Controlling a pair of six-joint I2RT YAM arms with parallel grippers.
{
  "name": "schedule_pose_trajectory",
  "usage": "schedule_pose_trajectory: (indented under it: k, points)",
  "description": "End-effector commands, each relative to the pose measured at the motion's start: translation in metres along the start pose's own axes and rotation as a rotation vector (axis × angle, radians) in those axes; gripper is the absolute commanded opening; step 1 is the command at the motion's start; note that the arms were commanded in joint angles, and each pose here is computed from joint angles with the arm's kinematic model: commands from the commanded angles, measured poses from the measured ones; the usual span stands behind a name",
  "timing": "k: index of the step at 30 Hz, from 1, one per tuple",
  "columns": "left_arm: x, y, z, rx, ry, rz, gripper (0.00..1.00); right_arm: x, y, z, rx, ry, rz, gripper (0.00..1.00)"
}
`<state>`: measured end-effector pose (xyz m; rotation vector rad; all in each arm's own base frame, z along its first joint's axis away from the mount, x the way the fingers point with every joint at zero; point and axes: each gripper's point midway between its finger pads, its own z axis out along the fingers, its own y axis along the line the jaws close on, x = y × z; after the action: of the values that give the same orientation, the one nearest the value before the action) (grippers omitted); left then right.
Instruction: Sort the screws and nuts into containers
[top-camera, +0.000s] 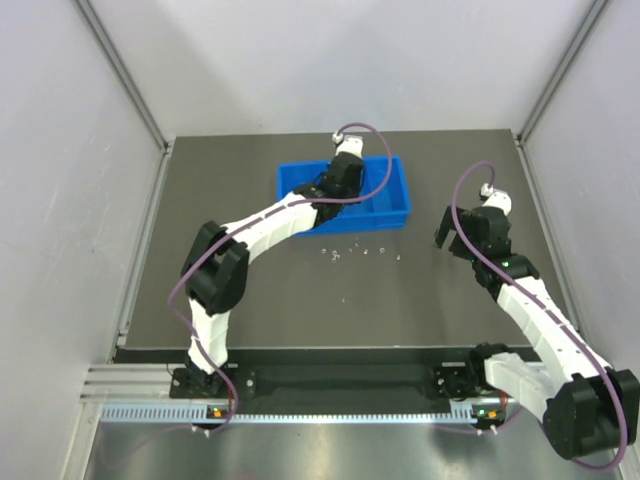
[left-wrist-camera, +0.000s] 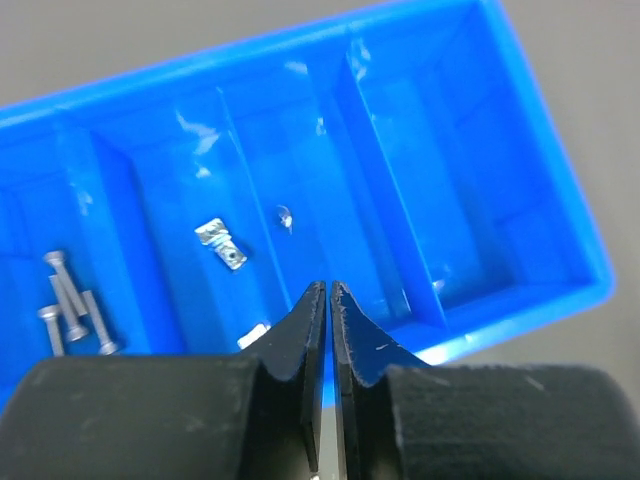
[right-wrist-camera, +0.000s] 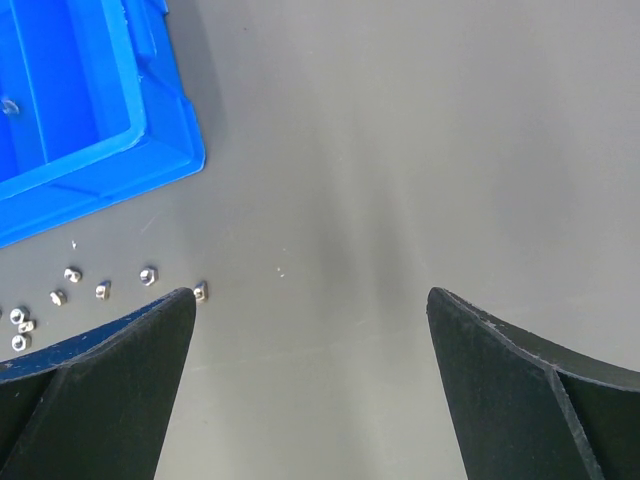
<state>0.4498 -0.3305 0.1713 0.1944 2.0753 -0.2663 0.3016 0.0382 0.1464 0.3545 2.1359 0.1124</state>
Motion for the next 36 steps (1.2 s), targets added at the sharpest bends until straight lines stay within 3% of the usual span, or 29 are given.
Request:
schedule_pose_trajectory:
  k: [1,10,13,18,21,28,36]
  points:
    - [-0.011,-0.007,0.014,0.002,-0.024,0.012,0.10,-0.014,0.002,0.002,-0.007,-0.035,0.015,1.00]
    - [-0.026,-0.013,-0.005,0.052,-0.055,0.005,0.14,-0.015,0.004,0.001,-0.014,-0.031,0.007,1.00]
    - [-0.023,-0.030,-0.018,0.131,-0.037,0.014,0.22,-0.014,0.003,0.000,-0.011,-0.032,0.010,1.00]
    - [0.009,-0.076,-0.044,0.231,0.014,0.072,0.45,-0.013,-0.001,-0.007,-0.005,-0.045,0.016,1.00]
    - [0.041,-0.098,-0.050,0.250,0.071,0.087,0.49,-0.013,-0.003,-0.010,-0.003,-0.053,0.016,1.00]
    - [0.099,-0.109,-0.038,0.240,0.184,0.098,0.50,-0.006,-0.006,-0.010,0.002,-0.038,0.004,1.00]
    - [0.128,-0.100,-0.006,0.143,0.234,0.134,0.51,-0.003,-0.006,-0.005,0.006,-0.023,-0.001,1.00]
